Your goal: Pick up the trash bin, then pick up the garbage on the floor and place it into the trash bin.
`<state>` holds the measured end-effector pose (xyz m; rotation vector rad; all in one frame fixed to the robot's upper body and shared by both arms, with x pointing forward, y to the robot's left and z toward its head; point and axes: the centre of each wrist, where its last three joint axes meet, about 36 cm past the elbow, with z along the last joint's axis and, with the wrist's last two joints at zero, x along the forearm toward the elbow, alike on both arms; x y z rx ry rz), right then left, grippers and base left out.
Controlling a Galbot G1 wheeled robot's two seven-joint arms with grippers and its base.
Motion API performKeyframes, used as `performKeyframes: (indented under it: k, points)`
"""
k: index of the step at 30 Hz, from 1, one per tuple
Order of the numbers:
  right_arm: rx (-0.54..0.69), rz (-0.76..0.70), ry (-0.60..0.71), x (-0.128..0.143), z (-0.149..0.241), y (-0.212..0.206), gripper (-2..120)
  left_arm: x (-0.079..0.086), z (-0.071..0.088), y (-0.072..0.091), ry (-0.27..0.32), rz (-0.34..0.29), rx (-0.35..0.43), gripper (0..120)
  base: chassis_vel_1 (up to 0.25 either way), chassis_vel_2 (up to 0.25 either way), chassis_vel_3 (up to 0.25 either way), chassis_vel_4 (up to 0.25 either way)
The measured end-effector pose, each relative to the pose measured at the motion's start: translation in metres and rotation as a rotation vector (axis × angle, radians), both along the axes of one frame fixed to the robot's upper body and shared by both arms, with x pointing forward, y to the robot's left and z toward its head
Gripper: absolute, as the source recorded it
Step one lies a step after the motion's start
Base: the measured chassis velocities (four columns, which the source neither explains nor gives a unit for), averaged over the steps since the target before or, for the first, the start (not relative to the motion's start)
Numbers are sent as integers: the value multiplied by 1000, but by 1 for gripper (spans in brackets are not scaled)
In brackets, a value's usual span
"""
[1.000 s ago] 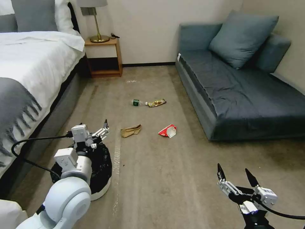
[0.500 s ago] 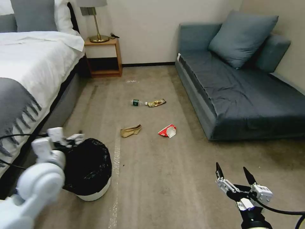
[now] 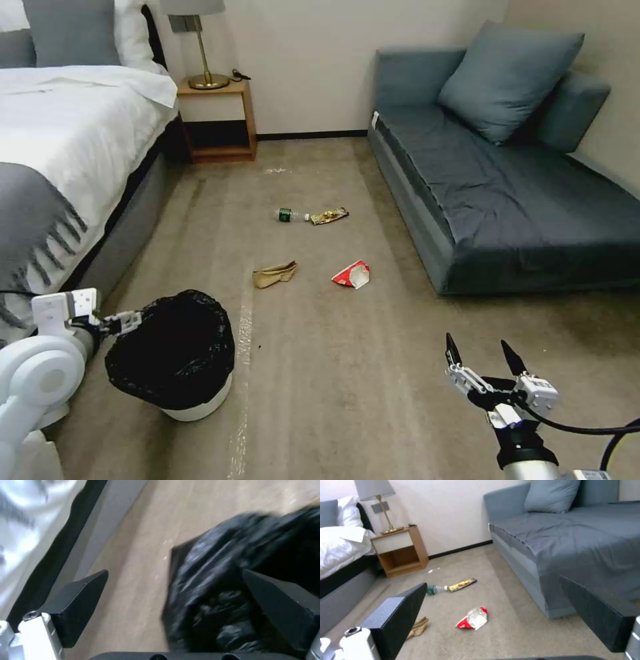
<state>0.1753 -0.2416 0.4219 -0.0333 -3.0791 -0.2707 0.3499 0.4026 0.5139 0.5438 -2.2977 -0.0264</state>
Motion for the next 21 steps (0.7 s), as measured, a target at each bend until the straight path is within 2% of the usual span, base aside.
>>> performKeyframes:
  k: [3, 6, 15, 17, 19, 21]
  points:
    - [-1, 1, 2, 1, -2, -1, 100, 0, -6, 5, 16, 18, 1, 100, 0, 0, 0, 0]
    - [-2, 5, 13, 4, -11, -1, 100, 2, -26, 15, 50, 58, -20, 100, 0, 0, 0, 0]
    - [-33, 13, 23, 5, -23, -2, 100, 11, -47, -3, 65, 36, -80, 100, 0, 0, 0, 0]
    - [-41, 14, 35, 6, -28, -5, 100, 20, -61, -7, 85, 35, -94, 100, 0, 0, 0, 0]
    - [-42, 14, 38, 5, -29, -5, 100, 21, -64, -8, 90, 35, -96, 100, 0, 0, 0, 0]
    - [-49, 15, 48, 6, -33, -7, 100, 30, -80, -9, 119, 42, -109, 100, 0, 0, 0, 0]
